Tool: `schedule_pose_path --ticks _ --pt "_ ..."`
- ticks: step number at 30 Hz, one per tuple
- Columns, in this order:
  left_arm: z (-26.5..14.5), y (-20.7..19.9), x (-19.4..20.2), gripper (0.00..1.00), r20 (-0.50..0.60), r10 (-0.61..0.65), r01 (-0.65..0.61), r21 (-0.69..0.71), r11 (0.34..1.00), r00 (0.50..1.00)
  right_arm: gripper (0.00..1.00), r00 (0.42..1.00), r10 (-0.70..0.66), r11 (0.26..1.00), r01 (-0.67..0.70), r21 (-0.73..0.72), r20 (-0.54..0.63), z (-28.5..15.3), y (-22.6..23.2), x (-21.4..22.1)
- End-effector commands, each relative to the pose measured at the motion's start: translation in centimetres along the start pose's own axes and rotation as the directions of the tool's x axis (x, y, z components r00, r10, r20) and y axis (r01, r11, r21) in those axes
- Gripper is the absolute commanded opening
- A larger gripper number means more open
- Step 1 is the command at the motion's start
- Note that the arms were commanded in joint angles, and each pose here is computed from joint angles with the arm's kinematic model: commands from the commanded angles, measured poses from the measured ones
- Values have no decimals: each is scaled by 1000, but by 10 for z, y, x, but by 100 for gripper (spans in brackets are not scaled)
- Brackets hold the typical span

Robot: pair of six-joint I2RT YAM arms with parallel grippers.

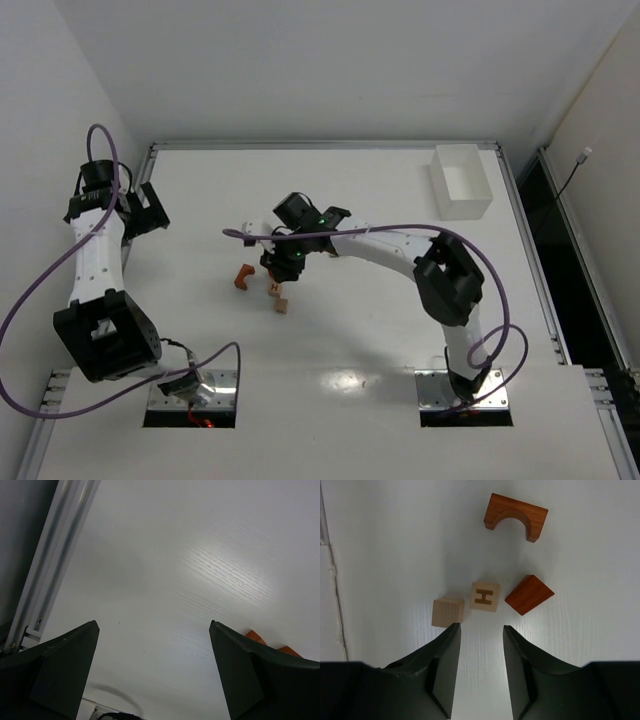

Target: Build the wood block tower

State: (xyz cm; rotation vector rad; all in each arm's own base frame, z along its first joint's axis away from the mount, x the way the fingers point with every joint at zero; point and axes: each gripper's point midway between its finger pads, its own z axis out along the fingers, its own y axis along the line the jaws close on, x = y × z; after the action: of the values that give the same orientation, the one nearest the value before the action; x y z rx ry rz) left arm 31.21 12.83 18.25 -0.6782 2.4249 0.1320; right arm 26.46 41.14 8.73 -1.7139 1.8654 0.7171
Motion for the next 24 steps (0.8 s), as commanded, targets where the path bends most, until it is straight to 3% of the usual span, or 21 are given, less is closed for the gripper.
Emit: schedule_pose_path --ticks 1,6,24 --pt "0 0 7 91 -23 16 -15 47 999 1000 38 997 -42 998 45 -44 66 9 10 -30" --pt "16 9 14 91 -80 -20 24 48 999 997 46 995 -98 994 99 -43 29 22 16 -22" --pt "23 9 10 91 -104 -39 47 78 996 994 46 993 -104 994 103 -24 -56 57 2 2"
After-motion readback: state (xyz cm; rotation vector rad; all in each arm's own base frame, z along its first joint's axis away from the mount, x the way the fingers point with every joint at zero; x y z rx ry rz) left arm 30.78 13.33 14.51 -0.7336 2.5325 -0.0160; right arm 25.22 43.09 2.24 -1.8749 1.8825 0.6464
